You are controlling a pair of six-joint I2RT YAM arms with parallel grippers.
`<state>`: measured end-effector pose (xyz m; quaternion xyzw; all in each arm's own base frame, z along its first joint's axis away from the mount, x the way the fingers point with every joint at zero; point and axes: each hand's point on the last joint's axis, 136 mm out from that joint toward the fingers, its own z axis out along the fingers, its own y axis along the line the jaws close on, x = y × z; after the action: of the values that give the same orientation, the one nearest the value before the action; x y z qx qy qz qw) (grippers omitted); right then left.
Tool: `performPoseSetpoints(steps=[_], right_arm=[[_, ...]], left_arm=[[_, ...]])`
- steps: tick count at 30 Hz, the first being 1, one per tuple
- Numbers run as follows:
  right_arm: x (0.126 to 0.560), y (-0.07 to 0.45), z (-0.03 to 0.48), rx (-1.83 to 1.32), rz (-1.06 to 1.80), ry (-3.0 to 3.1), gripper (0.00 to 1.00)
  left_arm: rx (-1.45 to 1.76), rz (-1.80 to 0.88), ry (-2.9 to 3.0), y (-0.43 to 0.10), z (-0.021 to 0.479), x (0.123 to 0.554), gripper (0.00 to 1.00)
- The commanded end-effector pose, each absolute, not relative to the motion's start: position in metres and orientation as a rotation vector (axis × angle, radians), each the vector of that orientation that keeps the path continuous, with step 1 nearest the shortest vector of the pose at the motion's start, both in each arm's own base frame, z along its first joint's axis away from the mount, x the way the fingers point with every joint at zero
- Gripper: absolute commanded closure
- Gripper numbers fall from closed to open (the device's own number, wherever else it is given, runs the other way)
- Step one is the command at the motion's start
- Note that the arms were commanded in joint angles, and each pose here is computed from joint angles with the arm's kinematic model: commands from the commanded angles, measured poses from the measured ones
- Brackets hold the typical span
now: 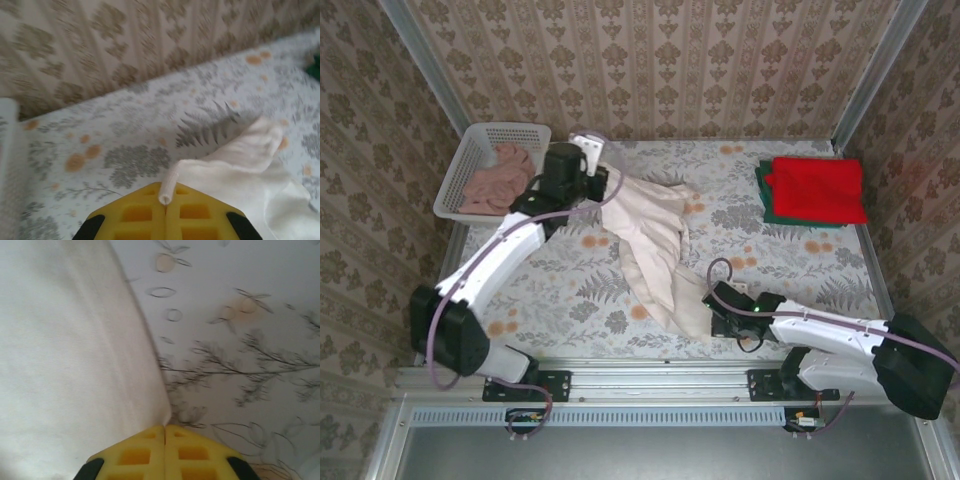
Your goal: Fold and stack the t-shirts
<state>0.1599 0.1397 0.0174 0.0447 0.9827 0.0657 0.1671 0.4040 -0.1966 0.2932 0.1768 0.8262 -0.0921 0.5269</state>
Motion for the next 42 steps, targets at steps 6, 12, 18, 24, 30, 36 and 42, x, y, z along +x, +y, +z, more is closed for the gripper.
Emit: performPoseSetpoints(steps=[6,12,18,24,30,36,42], right_arm=[[0.208,0.138,0.158,0.035,0.287,2.460,1.00],[0.263,0.121,0.305,0.099,0.318,2.136,1.00],[0.362,0.130,0.394,0.123,0.326,2.060,1.00],[0.452,0.112,0.463,0.218,0.321,1.985,1.00],[0.466,0.081,0.520,0.275,0.387,1.822,1.00],[0.445,0.074,0.504,0.253,0.368,1.879,1.00],[0.385,0.058,0.430,0.295,0.367,1.911,1.00]], left_arm=[[-0.010,-0.042,1.851,-0.084,0.376,0.358,1.00],[-0.113,-0.028,1.673,-0.051,0.449,0.318,1.00],[-0.083,-0.048,1.633,-0.065,0.495,0.374,1.00],[0.038,-0.086,1.561,-0.093,0.563,0.449,1.00],[0.087,-0.117,1.441,-0.100,0.620,0.449,1.00],[0.069,-0.111,1.372,-0.085,0.634,0.402,1.00],[-0.064,-0.189,1.419,-0.056,0.544,0.324,1.00]])
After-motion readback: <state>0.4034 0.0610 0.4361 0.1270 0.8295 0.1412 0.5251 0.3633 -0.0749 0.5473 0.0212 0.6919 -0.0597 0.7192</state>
